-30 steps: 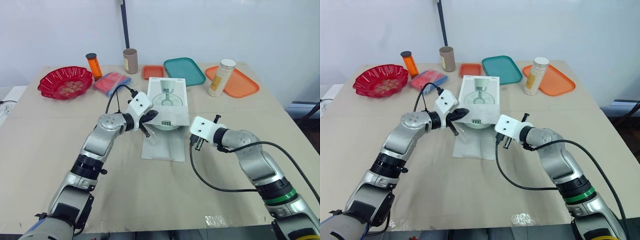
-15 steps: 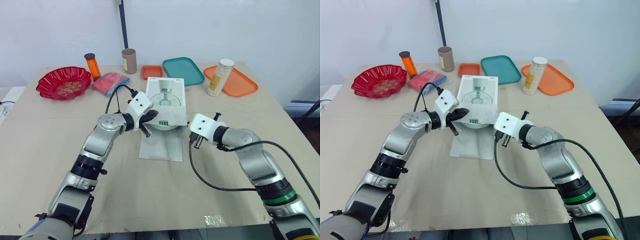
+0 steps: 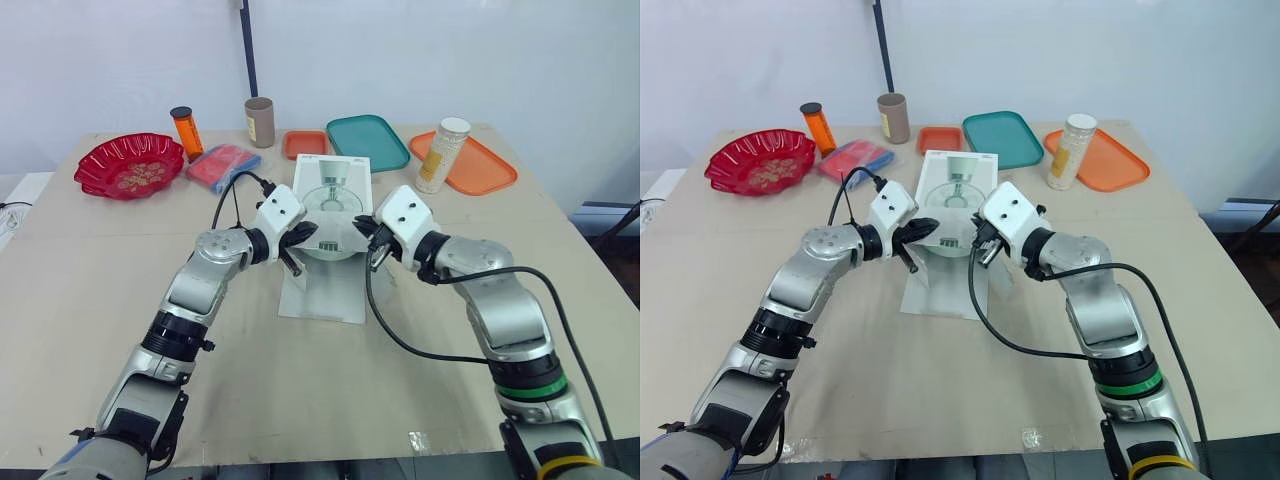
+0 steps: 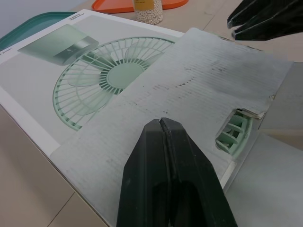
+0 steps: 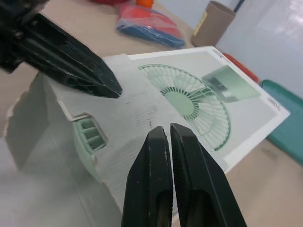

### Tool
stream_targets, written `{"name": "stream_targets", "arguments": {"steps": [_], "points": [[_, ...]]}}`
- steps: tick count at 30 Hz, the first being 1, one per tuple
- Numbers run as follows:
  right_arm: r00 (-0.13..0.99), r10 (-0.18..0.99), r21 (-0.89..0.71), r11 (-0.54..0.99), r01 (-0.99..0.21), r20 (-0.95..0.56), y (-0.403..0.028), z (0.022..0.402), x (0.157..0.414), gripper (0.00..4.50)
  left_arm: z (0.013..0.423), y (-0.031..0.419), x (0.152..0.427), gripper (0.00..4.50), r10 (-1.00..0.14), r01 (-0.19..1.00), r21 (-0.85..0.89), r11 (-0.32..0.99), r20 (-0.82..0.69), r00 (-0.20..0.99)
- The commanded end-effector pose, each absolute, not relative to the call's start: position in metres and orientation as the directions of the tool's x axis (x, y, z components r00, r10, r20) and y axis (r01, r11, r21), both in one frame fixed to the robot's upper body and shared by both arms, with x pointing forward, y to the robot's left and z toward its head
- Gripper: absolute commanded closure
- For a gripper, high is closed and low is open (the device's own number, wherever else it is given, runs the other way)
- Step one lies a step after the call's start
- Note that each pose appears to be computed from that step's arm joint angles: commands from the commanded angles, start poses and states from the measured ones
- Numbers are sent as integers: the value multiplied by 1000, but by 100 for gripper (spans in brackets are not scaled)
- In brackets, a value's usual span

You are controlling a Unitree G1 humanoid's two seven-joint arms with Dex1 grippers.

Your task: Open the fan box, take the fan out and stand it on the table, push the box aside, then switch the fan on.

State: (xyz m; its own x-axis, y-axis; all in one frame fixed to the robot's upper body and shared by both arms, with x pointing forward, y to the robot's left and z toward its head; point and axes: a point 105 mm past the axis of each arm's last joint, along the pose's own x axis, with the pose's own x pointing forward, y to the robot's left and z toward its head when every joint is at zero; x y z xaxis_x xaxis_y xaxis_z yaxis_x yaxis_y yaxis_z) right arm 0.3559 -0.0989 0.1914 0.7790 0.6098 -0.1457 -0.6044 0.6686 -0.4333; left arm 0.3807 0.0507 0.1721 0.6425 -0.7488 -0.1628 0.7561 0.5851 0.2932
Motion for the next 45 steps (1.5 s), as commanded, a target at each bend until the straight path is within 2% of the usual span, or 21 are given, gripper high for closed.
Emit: {"name": "stream_targets", "arguments": {"steps": [1,7,13,17,28,36,45], "points": [[792,598,-341,723,-601,-126,-99,192,362,434,185,60,378,450,-729,727,289,622,-123,673],[789,586,-205,762,-614,-184,-97,176,368,434,199,70,373,450,-707,698,285,657,-89,702],[787,584,-171,770,-615,-198,-95,174,370,434,212,73,363,450,-706,691,289,662,-68,705],[788,582,-171,771,-613,-202,-95,174,371,434,220,64,347,450,-740,727,232,646,-42,671],[774,588,-185,755,-629,-236,-93,170,370,434,182,38,301,450,-775,793,95,602,-171,608],[769,585,-196,748,-635,-260,-93,165,373,434,164,24,298,450,-697,727,79,682,-233,678],[755,593,-219,726,-652,-281,-91,159,376,434,149,57,301,450,-543,591,108,799,-289,788]]}}
